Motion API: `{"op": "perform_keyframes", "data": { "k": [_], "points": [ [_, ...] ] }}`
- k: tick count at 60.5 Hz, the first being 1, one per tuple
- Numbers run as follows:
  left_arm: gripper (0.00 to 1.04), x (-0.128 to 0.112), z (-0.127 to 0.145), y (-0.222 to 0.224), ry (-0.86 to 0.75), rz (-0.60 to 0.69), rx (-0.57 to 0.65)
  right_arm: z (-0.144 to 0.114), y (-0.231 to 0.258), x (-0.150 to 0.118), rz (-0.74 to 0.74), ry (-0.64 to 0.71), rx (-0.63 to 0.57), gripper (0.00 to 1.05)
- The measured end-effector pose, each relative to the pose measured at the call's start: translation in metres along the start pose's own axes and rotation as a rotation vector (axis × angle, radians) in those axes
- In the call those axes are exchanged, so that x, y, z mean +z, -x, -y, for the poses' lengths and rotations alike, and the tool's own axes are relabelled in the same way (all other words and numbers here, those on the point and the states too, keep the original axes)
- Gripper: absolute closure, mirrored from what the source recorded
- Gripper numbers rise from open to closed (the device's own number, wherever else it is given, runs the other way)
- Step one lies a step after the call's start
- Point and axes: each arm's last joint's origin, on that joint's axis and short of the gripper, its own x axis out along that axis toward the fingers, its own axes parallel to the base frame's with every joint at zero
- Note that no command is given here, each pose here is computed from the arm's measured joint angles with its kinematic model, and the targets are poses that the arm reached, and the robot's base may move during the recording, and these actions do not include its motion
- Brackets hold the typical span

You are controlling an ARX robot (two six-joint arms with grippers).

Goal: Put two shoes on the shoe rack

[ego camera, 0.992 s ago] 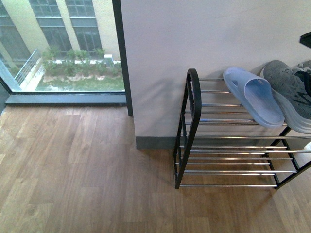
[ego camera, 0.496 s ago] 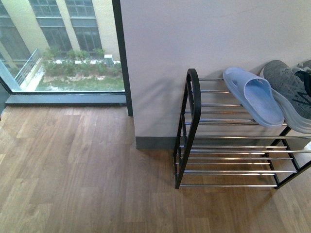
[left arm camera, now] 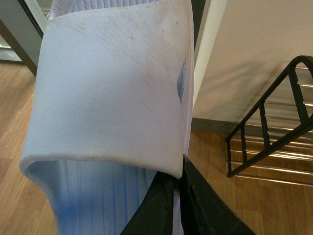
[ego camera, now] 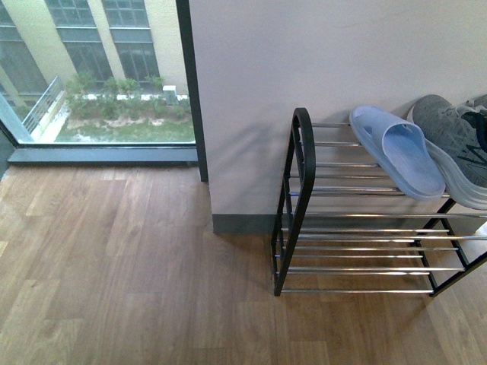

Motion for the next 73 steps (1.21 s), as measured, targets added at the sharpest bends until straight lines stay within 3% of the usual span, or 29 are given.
{"op": "perform_keyframes", "data": {
  "k": [7,43,73],
  "points": [
    [1.03,0.0,0.0,0.0,0.0,0.0,0.0,-0.008,0.008,-0.006,-0.022,-0.004,-0.001,1.04],
    [1.03,0.0,0.0,0.0,0.0,0.0,0.0,-0.038,0.037,0.003,0.011,0.003,0.013,1.03],
    [1.03,0.0,0.0,0.0,0.0,0.0,0.0,-0.038,0.055,0.006,0.022,0.003,0.009,1.03]
  ]
}}
